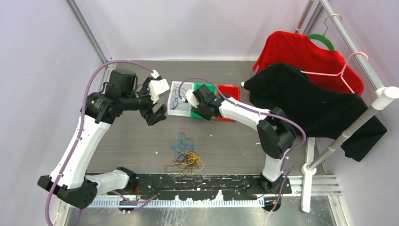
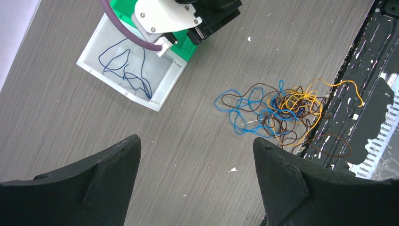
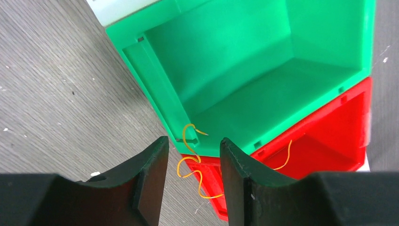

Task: Untangle the cables
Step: Place the cable in the bin.

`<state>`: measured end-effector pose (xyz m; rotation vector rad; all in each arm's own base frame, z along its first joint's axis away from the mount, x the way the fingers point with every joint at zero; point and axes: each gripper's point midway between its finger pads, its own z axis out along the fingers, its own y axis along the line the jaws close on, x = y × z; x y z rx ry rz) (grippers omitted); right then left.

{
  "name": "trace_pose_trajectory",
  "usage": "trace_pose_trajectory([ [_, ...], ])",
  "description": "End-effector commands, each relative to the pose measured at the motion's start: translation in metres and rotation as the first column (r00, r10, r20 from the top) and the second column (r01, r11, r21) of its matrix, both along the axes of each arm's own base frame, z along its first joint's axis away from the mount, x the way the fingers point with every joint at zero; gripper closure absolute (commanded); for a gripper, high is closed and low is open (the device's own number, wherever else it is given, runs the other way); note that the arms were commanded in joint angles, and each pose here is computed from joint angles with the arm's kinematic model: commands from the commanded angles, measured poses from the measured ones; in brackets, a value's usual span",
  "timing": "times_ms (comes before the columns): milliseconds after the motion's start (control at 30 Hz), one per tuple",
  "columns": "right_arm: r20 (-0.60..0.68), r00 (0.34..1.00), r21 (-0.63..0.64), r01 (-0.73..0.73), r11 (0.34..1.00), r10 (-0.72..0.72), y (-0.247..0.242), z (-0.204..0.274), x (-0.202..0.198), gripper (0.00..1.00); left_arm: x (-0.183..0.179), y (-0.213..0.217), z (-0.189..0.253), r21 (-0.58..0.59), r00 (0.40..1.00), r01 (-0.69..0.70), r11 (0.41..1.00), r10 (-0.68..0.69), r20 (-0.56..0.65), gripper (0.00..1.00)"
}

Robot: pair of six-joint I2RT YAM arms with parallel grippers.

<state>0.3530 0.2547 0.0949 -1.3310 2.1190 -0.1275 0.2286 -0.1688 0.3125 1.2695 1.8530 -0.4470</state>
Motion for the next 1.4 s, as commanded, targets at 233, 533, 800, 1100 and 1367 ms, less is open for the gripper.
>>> trace_pose_trajectory([
  [233,0.032,0.999,-0.044,0.0,0.999,0.002,0.0,0.004,0.017,0.56,0.005,0.0,0.018,-0.026,0.996,0.008,1.0,-0.005,0.086,0.12],
  [533,0.002,1.0,-0.023,-0.003,1.0,0.003,0.003,0.007,0.015,0.89,0.005,0.0,0.02,-0.03,0.995,0.007,1.0,-0.004,0.096,0.12],
  [800,0.046,0.997,0.078,0.064,0.995,-0.067,-0.003,0.034,0.022,0.99,0.005,0.001,0.022,-0.025,0.994,0.007,1.0,-0.004,0.109,0.12],
  [1100,0.159,0.952,0.288,0.211,0.934,-0.263,-0.055,0.084,0.047,0.99,0.005,0.001,0.023,-0.027,0.993,0.008,1.0,-0.005,0.117,0.12],
  [1367,0.151,0.914,0.276,0.327,0.904,-0.377,-0.089,0.067,0.063,0.99,0.005,0.001,0.021,-0.024,0.994,0.011,1.0,-0.008,0.111,0.12],
])
